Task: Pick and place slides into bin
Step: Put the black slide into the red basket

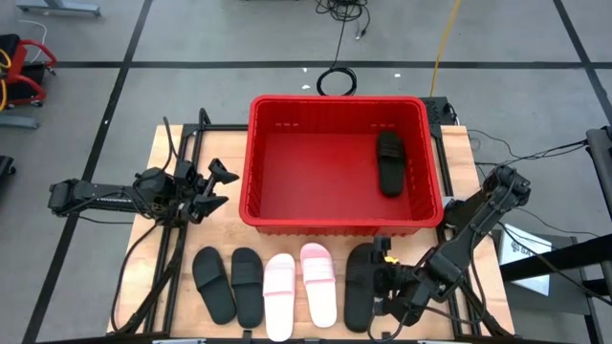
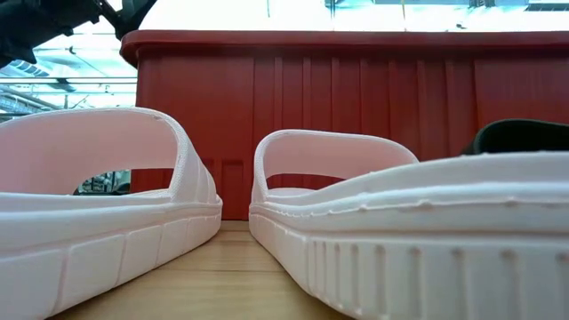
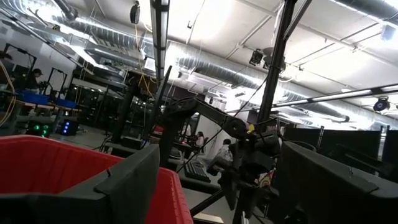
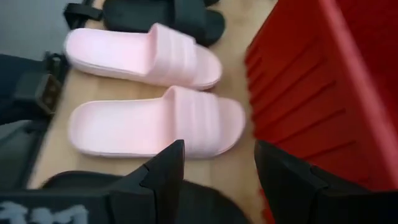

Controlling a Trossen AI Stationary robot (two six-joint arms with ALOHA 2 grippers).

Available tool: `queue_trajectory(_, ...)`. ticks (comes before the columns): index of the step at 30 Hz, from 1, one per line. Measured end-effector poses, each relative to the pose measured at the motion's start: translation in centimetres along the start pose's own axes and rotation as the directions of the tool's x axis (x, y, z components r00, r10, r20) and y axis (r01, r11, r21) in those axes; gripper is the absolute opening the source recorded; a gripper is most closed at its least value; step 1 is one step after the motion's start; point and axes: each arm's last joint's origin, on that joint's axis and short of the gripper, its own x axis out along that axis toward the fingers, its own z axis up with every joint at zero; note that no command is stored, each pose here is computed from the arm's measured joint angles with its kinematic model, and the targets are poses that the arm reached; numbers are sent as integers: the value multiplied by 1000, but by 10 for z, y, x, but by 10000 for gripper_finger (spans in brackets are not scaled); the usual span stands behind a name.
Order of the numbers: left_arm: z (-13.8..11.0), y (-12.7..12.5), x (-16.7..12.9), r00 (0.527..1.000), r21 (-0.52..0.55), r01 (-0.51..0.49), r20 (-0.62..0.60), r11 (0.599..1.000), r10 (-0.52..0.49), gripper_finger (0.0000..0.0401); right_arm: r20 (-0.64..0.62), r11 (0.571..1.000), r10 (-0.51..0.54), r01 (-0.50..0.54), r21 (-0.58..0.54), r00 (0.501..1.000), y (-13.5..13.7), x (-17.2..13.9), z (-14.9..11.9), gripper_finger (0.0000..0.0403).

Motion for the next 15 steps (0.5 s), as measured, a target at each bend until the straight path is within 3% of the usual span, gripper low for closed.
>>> queue_trajectory(5, -1, 0, 0, 1000, 8, -3, -6, 1000, 3, 340, -114, 997, 70, -68, 21, 991, 19, 20, -12, 185)
queue_trajectory(10, 0, 1, 0, 1000, 6, -18, -1, 1000, 18, 340, -244, 978, 204, -185, 101, 948, 35, 36, -22, 185)
queue_trajectory(15, -1, 1, 0, 1000, 4, -21, -7, 1000, 21, 340, -268, 975, 214, -189, 116, 939, 37, 39, -25, 185)
